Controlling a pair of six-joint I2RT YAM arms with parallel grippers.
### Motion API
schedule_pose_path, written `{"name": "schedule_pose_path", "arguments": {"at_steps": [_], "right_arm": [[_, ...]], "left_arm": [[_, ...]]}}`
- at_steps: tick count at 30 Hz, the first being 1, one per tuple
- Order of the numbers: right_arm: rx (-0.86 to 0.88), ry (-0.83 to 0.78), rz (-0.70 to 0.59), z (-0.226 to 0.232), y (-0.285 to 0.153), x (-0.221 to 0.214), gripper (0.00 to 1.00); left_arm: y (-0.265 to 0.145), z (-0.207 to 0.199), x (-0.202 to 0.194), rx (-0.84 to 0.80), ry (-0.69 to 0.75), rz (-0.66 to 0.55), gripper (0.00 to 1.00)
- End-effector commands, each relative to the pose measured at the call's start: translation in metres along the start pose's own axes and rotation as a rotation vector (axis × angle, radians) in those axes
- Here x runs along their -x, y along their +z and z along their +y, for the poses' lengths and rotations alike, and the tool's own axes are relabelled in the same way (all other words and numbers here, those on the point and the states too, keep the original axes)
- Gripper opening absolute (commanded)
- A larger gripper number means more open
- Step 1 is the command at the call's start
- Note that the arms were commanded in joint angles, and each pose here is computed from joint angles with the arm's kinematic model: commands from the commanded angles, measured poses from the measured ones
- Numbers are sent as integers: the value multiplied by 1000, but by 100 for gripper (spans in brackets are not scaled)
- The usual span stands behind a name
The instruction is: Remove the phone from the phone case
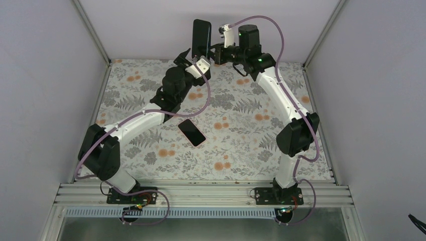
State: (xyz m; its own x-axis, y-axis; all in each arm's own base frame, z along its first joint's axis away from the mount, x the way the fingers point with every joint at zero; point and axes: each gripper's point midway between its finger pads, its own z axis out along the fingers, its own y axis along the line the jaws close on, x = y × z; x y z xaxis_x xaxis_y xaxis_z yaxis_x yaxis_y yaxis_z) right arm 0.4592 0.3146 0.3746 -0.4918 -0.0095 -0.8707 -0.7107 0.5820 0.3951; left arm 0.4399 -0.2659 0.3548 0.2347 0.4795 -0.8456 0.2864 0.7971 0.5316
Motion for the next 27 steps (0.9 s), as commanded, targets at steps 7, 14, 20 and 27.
{"name": "schedule_pose_path", "arguments": {"at_steps": [7,14,20,27], "right_arm": [[58,-63,-104,29,-18,33,3],[64,-64,-107,32,-21,34,3],[69,-67,-106,34,-24,33,3],[83,-60,-99,35,-22,30,3]], "left_arm": [[-19,11,30,-5,-42,-98,99],[-5,7,18,8,-8,-50,100],[-9,15,20,44,-36,-61,100],[-12,23,23,72,-45,-68,100]]}}
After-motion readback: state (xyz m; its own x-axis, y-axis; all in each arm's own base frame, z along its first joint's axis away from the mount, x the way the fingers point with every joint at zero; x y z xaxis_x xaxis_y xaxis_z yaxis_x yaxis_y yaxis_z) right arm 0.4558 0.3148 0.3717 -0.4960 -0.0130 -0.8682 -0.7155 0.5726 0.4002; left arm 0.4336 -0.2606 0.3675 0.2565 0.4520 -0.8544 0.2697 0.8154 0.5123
